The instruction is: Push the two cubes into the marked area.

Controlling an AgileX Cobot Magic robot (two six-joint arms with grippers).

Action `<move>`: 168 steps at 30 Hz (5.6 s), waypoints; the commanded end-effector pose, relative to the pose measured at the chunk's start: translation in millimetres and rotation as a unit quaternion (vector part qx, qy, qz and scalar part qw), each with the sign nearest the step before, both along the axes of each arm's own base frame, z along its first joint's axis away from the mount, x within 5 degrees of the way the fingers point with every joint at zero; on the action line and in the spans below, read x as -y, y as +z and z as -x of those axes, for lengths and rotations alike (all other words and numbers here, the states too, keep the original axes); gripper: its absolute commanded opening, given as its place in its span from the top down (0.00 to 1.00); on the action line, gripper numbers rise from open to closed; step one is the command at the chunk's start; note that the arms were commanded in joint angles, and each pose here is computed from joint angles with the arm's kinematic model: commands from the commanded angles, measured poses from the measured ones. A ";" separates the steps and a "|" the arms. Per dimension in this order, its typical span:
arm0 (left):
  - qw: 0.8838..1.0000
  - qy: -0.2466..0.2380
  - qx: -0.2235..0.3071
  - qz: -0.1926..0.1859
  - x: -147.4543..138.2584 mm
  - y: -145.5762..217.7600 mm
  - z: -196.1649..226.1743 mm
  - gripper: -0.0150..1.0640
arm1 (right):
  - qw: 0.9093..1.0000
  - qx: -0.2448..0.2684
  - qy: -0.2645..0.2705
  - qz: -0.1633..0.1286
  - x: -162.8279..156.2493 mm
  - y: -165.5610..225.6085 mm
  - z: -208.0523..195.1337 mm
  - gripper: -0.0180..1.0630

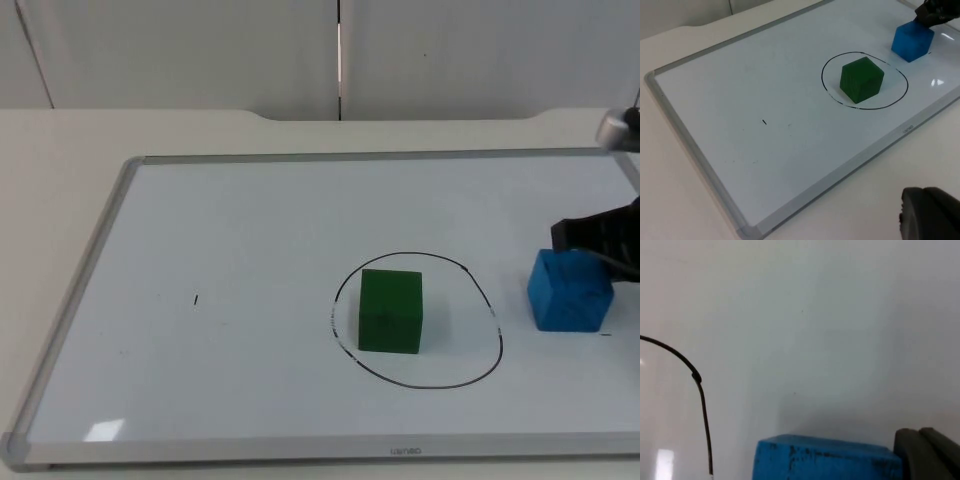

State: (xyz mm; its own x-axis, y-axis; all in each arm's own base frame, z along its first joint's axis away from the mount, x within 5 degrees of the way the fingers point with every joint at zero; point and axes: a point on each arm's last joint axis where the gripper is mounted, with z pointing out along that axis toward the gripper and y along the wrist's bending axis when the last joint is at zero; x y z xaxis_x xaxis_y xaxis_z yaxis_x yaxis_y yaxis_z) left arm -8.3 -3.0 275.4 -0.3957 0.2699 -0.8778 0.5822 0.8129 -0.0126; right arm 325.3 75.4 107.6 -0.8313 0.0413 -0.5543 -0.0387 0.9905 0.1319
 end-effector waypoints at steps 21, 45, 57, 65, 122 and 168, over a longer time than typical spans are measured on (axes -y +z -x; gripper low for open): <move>1.000 0.001 0.003 0.005 0.2 -0.5 -0.6 0.99 | 1.000 0.009 -0.013 -0.018 -5.4 1.3 -1.9 0.98; 1.000 0.001 0.003 0.005 0.2 -0.5 -0.6 0.99 | 0.999 0.021 0.020 -0.027 -30.3 2.9 2.9 0.98; 1.000 0.001 0.003 0.005 0.2 -0.5 -0.6 0.99 | 0.999 0.006 0.035 -0.017 -35.9 1.1 7.4 0.98; 1.000 0.001 0.003 0.005 0.2 -0.5 -0.6 0.99 | 0.999 -0.014 0.041 -0.007 -38.2 -1.2 11.8 0.98; 1.000 0.001 0.003 0.005 0.2 -0.5 -0.6 0.99 | 0.997 -0.015 0.068 -0.025 -70.5 -0.6 24.5 0.98; 1.000 0.001 0.003 0.005 0.2 -0.5 -0.6 0.99 | 0.958 0.235 0.165 0.008 -36.0 195.4 89.2 0.98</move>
State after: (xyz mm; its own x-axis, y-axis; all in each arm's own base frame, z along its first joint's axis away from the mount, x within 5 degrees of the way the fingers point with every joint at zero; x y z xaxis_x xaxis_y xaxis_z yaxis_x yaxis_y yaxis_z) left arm -8.3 -3.0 275.4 -0.3957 0.2699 -0.8778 0.5822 0.8129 -0.0126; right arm 251.3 120.7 279.8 -0.5088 -0.1773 -0.8424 -0.3913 0.9193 0.0429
